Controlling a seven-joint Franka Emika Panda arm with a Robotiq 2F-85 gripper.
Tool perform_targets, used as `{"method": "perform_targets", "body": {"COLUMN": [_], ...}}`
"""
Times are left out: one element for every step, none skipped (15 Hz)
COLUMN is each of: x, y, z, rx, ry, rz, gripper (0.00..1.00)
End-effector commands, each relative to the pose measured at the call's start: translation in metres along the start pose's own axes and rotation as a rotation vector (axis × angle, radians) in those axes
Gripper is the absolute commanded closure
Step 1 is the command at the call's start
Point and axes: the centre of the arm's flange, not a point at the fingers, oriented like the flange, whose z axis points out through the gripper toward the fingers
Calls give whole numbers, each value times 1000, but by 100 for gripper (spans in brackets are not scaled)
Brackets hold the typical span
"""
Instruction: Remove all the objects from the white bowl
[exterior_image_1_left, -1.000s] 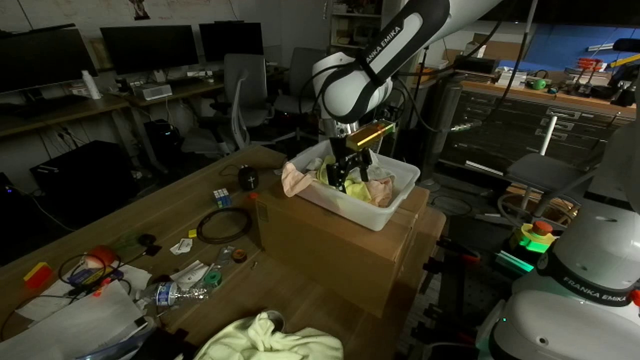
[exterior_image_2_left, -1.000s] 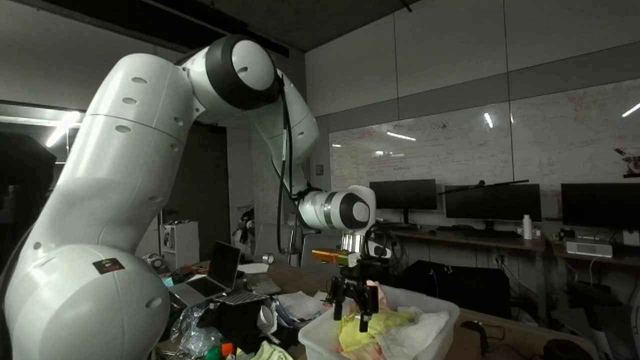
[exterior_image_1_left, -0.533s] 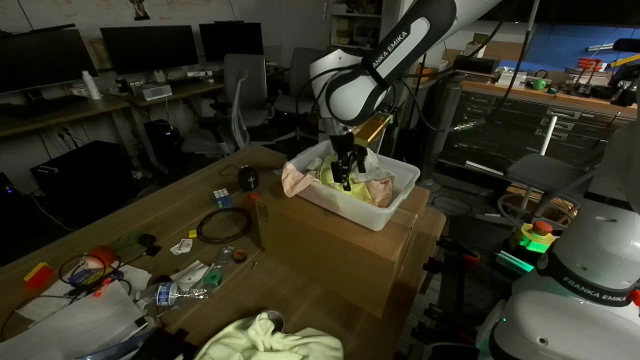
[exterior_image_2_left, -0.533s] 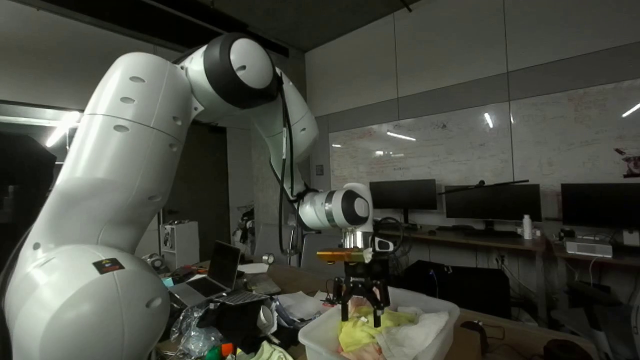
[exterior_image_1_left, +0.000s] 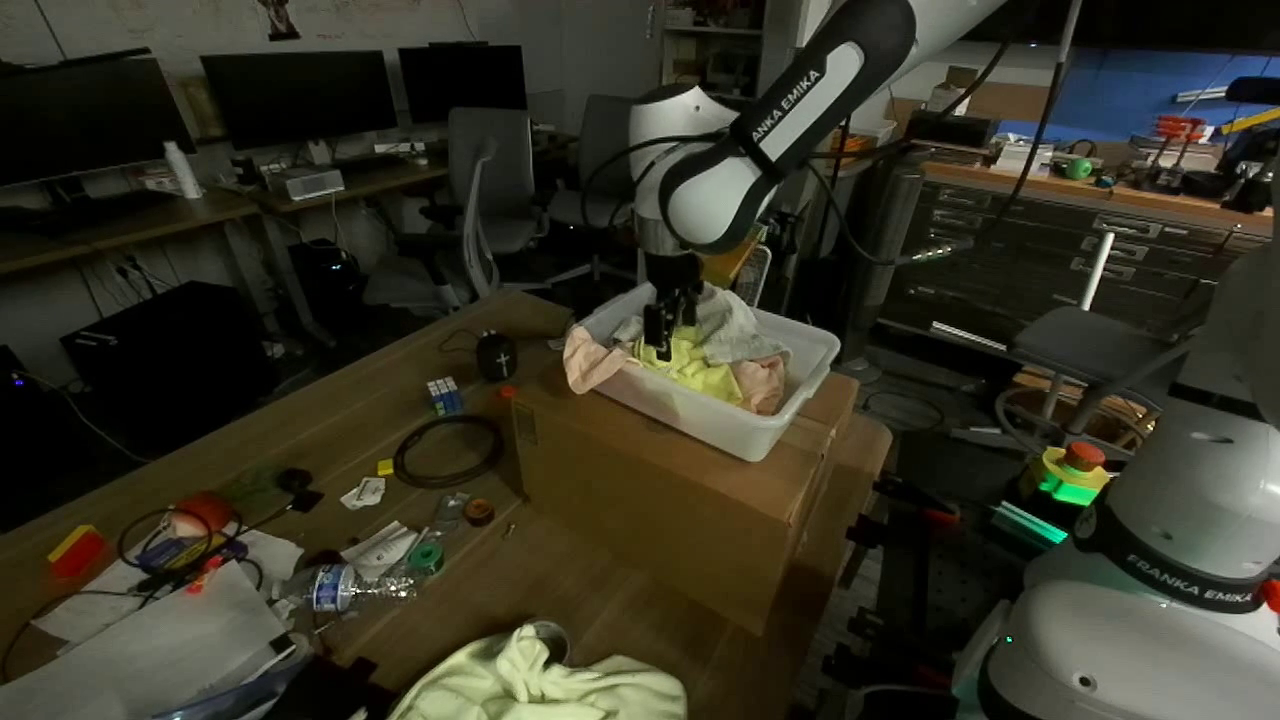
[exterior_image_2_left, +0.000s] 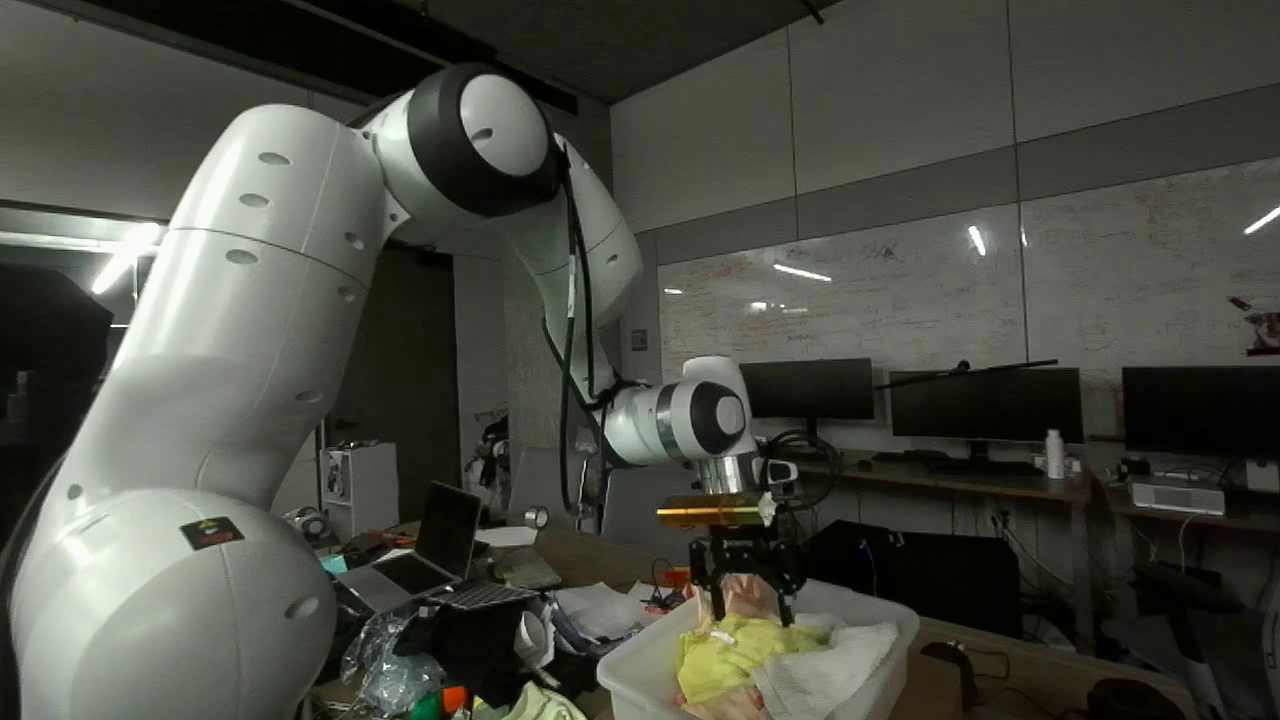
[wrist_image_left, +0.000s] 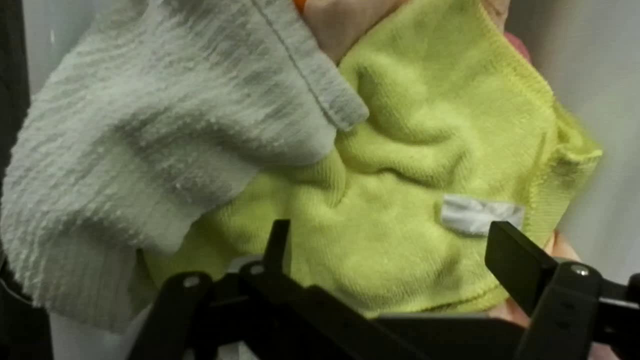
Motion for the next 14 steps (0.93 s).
{"method": "perform_targets", "body": {"x": [5,7,9,10,12,14,16,17,19,20,20,22,23,24], "y": [22,27,31,34,36,37,39,39,39,40,38,37,37,37], "z": [0,2,5,11,20,29,38,49,60,71,79,86,91,95], "rx": [-16,-23,-20,-21,-20,-16,-9,1,8,18,25,27,30,30], "ry": [94,105,114,113,103,90,75,59,43,30,21,17,11,6], "rz": [-58,-64,-72,-79,-80,-80,-82,-95,-95,-97,-104,-112,-110,-110], "gripper": [0,0,0,0,0,0,0,0,0,0,0,0,0,0]}}
